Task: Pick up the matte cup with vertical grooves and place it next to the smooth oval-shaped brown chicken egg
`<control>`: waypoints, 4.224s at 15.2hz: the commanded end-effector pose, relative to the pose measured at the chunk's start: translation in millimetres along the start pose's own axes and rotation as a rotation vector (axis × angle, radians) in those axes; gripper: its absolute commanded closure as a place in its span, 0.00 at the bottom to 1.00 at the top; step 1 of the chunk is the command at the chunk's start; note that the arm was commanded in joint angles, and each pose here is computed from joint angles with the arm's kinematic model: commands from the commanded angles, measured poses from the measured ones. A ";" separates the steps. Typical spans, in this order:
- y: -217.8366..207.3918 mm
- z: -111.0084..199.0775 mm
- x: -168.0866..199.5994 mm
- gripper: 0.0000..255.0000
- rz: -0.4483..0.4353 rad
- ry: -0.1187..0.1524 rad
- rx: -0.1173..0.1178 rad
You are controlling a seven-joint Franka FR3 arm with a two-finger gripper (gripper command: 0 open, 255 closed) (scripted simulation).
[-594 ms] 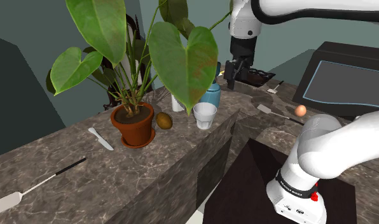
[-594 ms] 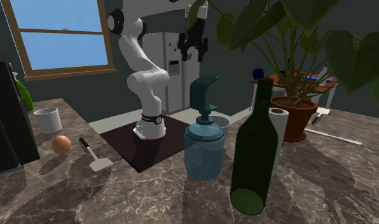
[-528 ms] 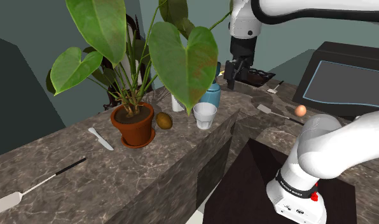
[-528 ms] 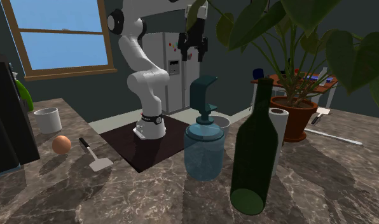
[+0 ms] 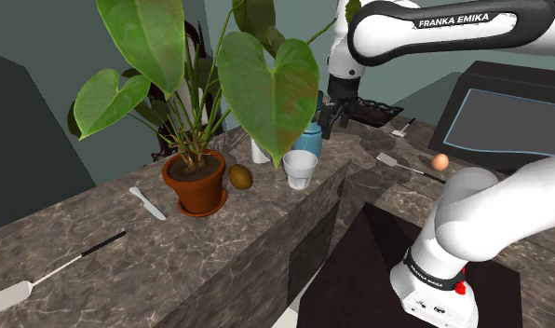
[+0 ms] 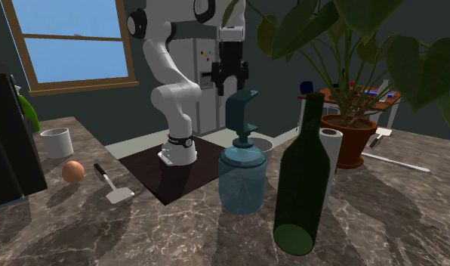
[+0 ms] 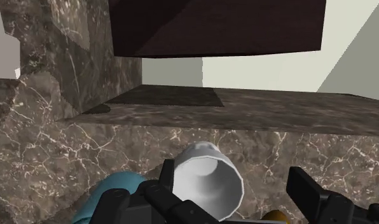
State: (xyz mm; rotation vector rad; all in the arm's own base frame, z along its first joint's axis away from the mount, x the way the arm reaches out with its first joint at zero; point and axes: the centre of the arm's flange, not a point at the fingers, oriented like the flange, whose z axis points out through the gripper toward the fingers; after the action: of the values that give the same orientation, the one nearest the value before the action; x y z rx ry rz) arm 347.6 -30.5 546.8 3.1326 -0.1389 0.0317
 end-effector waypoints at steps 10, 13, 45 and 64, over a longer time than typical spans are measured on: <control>67.5 114.7 74.5 0.00 0.009 0.053 0.136; 83.5 145.9 95.7 0.00 0.011 0.066 0.174; 79.0 158.5 102.5 1.00 0.012 0.069 0.180; 79.5 58.2 104.6 1.00 0.012 0.069 0.180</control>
State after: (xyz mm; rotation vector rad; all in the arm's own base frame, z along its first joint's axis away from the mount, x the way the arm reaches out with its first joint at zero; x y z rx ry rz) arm 446.1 -119.3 486.0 3.3043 -0.1621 0.1601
